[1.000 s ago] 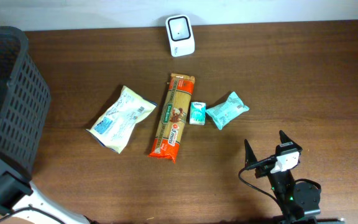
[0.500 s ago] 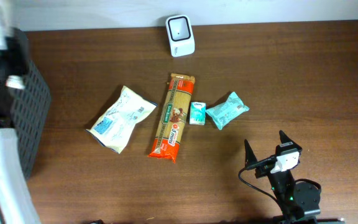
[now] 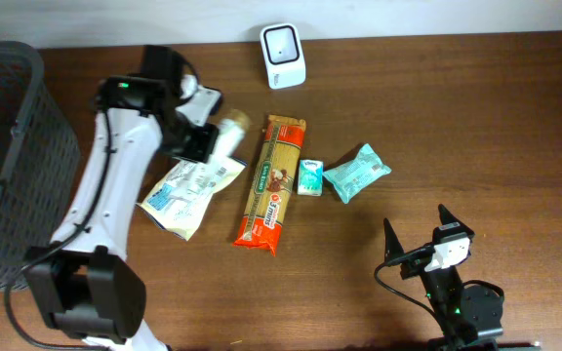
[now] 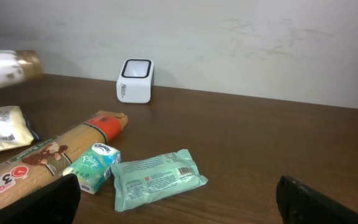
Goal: Scan the item barcode
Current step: 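Carry the white tube out and lay it beside the spaghetti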
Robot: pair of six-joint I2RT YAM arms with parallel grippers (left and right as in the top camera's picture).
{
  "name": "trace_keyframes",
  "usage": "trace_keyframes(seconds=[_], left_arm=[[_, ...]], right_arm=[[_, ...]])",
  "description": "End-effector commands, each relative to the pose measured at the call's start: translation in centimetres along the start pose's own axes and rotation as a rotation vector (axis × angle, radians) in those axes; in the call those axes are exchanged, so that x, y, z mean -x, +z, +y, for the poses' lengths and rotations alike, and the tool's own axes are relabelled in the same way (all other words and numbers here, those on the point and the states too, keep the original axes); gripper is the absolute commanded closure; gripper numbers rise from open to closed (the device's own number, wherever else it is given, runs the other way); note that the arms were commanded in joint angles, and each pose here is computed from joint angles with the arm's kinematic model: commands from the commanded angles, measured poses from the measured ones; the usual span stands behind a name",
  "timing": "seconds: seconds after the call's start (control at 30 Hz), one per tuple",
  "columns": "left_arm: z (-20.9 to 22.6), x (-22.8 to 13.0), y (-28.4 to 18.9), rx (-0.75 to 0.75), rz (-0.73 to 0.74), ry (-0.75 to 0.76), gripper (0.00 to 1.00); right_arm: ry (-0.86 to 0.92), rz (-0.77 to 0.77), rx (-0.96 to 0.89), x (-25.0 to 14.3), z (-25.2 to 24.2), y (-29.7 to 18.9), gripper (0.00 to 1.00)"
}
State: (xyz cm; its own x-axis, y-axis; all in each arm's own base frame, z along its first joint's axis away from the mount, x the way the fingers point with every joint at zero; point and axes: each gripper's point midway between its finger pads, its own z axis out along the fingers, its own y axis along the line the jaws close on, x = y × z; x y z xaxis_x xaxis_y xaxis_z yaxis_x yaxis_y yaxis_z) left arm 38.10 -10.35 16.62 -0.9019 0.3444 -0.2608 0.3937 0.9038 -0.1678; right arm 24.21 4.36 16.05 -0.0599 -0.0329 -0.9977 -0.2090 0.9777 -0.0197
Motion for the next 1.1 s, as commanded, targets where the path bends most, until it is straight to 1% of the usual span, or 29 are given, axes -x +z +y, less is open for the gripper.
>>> trace_keyframes(seconds=[0.0,0.07,0.17,0.3,0.47,0.6,0.63,0.67,0.7,0.73,0.8,0.93,0.97,1.03,1.07], left_arm=[[-4.3,0.4,1.8,-0.097,0.032,0.077,1.00],[-5.6,0.3,2.8,-0.108,0.056,0.104,1.00],[-6.4,0.1,4.2,-0.115,0.094,0.044,1.00],[-6.0,-0.5,6.1,-0.107,0.154,-0.114,1.00],[-5.6,-0.1,8.0,-0.096,0.135,-0.261,1.00],[-5.1,-0.6,8.5,-0.068,0.146,-0.267,1.00],[-5.1,-0.6,8.5,-0.068,0.146,-0.267,0.92],[-5.1,-0.6,8.5,-0.068,0.146,-0.267,0.57],[-5.1,-0.7,8.5,-0.069,0.150,-0.252,0.03],[-5.1,-0.8,8.5,-0.071,0.152,-0.228,0.01],[-5.1,-0.5,8.0,-0.071,0.145,-0.226,0.01],[-4.4,3.4,2.7,-0.059,0.006,-0.213,0.01],[-3.5,5.1,-0.6,-0.022,-0.078,-0.189,0.01],[-1.8,7.0,-5.5,0.044,-0.199,-0.168,0.01],[-0.3,8.0,-9.0,0.099,-0.286,-0.170,0.01]], right_arm=[[0.008,0.001,-0.007,-0.2,-0.1,0.0,0.01],[0.008,0.001,-0.007,-0.2,-0.1,0.0,0.01],[0.008,0.001,-0.007,-0.2,-0.1,0.0,0.01],[0.008,0.001,-0.007,-0.2,-0.1,0.0,0.01],[0.008,0.001,-0.007,-0.2,-0.1,0.0,0.01],[0.008,0.001,-0.007,-0.2,-0.1,0.0,0.01],[0.008,0.001,-0.007,-0.2,-0.1,0.0,0.01],[0.008,0.001,-0.007,-0.2,-0.1,0.0,0.01],[0.008,0.001,-0.007,-0.2,-0.1,0.0,0.01],[0.008,0.001,-0.007,-0.2,-0.1,0.0,0.01],[0.008,0.001,-0.007,-0.2,-0.1,0.0,0.01],[0.008,0.001,-0.007,-0.2,-0.1,0.0,0.01],[0.008,0.001,-0.007,-0.2,-0.1,0.0,0.02],[0.008,0.001,-0.007,-0.2,-0.1,0.0,0.01],[0.008,0.001,-0.007,-0.2,-0.1,0.0,0.01]])
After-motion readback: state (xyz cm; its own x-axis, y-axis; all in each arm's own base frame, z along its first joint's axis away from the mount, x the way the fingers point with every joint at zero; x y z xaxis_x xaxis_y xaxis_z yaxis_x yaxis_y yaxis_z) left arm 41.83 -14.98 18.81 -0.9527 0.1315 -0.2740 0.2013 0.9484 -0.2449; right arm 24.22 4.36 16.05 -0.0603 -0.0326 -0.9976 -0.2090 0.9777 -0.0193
